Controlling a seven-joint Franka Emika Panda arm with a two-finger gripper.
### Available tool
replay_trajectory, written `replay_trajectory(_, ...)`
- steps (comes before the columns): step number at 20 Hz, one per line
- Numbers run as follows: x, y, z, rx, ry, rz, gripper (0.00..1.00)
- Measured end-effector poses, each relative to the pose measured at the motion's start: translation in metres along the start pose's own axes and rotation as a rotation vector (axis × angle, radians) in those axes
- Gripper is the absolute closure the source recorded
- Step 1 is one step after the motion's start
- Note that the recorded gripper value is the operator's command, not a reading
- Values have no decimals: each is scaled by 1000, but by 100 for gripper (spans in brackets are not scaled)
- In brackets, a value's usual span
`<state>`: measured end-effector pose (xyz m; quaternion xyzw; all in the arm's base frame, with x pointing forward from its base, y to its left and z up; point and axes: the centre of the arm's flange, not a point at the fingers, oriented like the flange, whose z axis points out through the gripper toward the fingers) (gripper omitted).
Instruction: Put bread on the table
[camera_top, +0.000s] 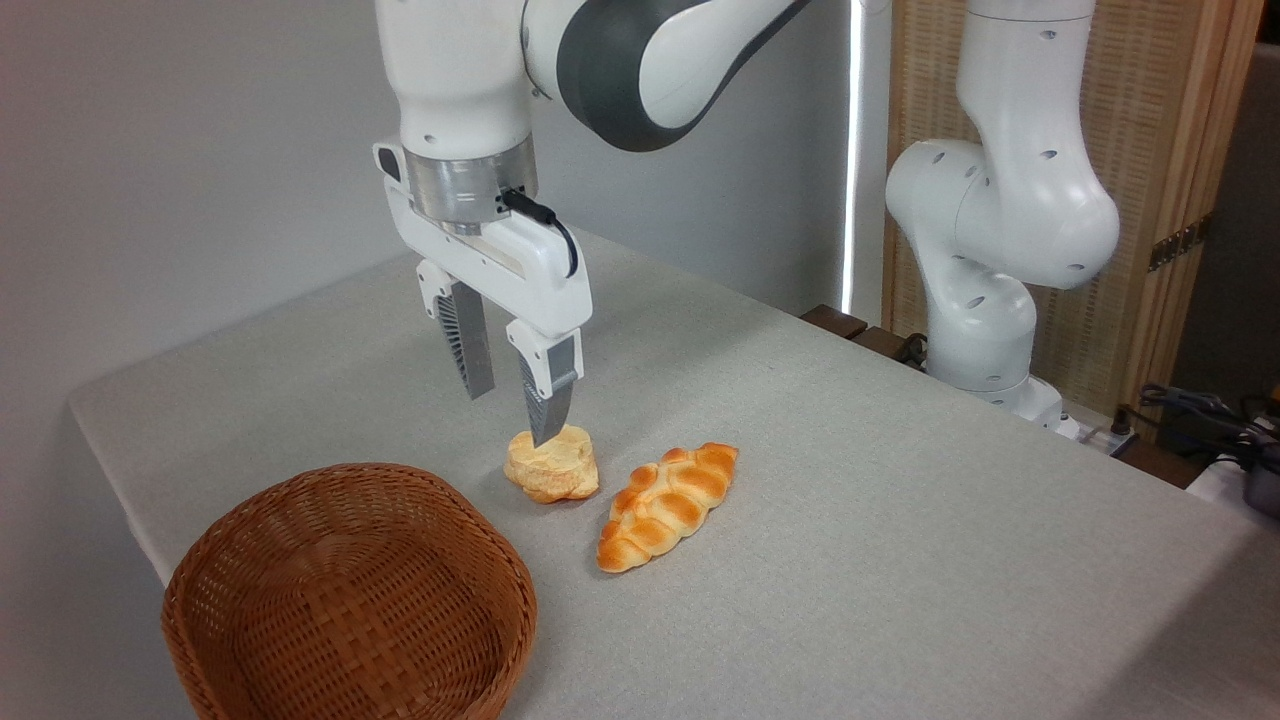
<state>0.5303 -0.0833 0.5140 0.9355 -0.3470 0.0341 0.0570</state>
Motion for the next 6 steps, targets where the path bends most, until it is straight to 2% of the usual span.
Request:
replay_trajectory(3, 2, -3, -4, 53, -3, 25, 0)
replay_trajectory(6, 2, -4, -5, 68, -8, 33, 0)
